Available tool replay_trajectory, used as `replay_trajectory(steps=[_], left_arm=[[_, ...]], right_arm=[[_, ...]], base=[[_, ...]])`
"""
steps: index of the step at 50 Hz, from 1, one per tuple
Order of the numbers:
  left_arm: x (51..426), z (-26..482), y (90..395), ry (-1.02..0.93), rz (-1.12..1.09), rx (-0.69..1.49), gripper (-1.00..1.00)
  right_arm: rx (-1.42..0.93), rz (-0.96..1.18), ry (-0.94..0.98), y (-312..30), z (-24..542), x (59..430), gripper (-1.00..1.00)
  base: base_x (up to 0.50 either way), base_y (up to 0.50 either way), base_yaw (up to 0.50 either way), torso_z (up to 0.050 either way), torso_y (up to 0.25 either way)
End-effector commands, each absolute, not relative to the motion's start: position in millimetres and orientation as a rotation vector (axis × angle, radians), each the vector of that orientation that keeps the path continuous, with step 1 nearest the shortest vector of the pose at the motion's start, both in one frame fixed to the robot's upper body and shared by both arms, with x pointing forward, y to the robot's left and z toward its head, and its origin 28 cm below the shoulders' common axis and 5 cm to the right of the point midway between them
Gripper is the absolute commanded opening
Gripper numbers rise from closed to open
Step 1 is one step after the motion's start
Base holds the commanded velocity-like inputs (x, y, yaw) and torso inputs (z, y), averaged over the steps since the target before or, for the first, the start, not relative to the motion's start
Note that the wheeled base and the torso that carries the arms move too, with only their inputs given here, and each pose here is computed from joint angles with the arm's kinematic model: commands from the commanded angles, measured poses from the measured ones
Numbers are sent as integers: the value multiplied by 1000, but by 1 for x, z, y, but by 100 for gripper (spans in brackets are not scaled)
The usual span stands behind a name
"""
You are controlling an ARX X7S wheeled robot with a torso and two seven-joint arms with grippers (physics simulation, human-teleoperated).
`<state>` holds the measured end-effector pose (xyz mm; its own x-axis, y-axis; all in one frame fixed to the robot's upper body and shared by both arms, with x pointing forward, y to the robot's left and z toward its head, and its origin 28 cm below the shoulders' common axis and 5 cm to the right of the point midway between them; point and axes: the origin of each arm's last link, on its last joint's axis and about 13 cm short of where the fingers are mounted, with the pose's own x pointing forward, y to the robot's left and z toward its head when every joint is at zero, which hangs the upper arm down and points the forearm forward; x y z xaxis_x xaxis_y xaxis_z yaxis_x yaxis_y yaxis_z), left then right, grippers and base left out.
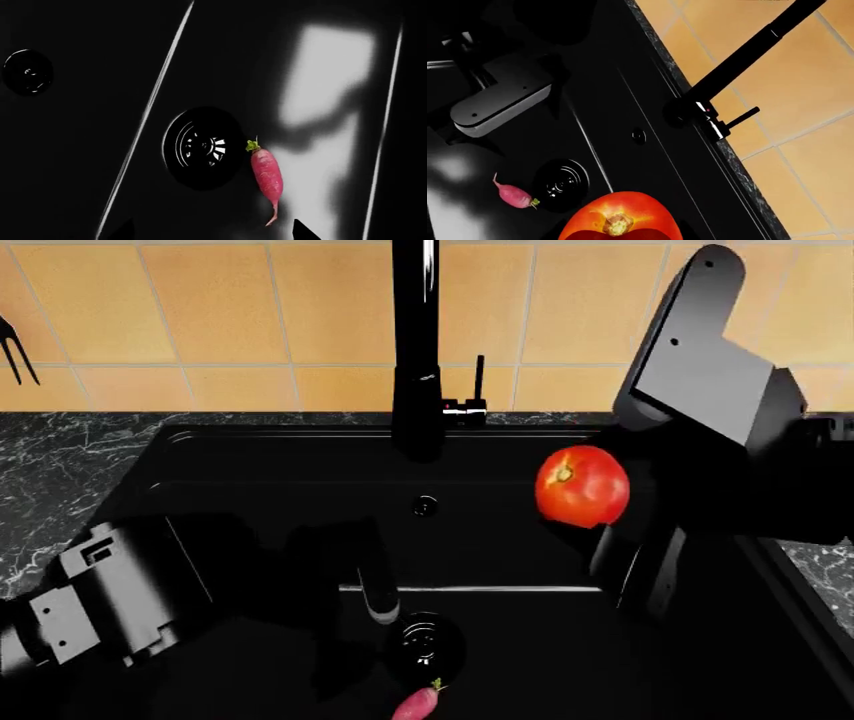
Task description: Pick up the fruits and vegetables and place them in the sink. Turn on the sink faucet to wash them. Then turn the sink off and put them in the tray.
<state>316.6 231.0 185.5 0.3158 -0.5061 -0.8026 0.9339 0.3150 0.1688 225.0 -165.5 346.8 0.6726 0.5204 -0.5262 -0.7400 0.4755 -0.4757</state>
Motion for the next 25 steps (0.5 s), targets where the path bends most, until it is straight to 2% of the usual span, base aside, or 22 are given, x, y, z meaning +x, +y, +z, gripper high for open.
replay_trajectory(steps=[1,14,25], left_arm=[[307,199,241,700,-1004,709,100],[302,213,244,672,-981,707,100],[300,214,243,642,-986,714,100]], right_arm=[[-724,804,352,-154,329,242,-100],[-687,830,384,-137,304,264,-100],[-596,766,331,-143,298,260,-100]], base=[[34,0,0,0,0],[34,0,0,0,0],[35,0,0,0,0]])
